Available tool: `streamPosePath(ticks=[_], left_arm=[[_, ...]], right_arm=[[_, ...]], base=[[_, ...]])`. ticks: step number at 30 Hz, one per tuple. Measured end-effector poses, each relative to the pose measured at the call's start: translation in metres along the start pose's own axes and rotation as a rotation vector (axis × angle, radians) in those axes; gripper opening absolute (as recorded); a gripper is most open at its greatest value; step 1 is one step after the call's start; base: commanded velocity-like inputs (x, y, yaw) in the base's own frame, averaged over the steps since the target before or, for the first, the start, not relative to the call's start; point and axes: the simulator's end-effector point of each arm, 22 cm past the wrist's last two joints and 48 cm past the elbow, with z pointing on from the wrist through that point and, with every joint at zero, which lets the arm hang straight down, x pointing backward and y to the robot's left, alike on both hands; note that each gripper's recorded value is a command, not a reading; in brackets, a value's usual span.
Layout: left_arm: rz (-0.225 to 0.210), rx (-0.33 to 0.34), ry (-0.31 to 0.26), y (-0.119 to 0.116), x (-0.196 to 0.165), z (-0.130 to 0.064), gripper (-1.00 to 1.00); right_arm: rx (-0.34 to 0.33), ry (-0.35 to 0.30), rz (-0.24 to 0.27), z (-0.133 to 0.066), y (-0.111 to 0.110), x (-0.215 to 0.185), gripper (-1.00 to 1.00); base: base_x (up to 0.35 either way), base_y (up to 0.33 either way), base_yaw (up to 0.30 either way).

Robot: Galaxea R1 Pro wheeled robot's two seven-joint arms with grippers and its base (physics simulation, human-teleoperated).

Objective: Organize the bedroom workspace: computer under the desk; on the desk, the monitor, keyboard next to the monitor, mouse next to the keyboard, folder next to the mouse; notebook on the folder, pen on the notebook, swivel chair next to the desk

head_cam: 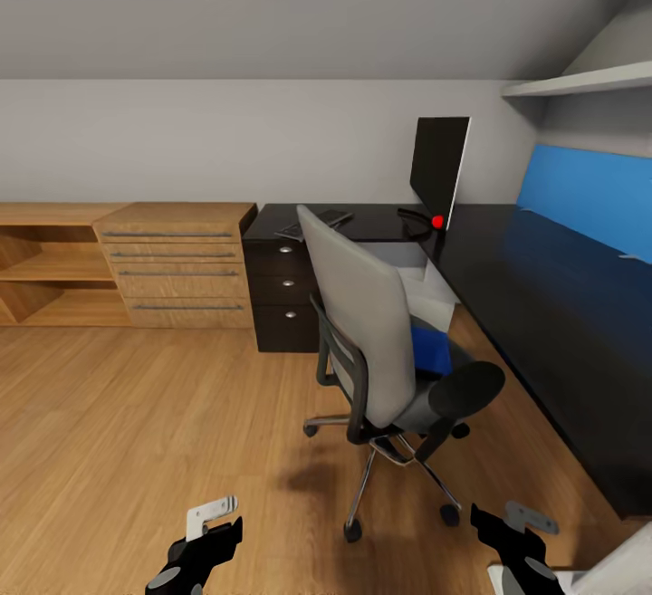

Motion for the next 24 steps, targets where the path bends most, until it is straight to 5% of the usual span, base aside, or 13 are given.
streamPosePath(ticks=[17,24], left_arm=[[-0.001,-0.005,0.000,0.007,0.029,0.023,1.00],[0.000,-0.006,0.001,0.010,0.042,0.033,1.00]], right_arm=[[-0.002,-0.087,-0.004,0.018,-0.001,0.015,1.00],[-0.001,-0.088,-0.004,0.027,-0.002,0.028,1.00]], base=[[-0.005,0.000,0.000],[-0.250,0.000,0.000]])
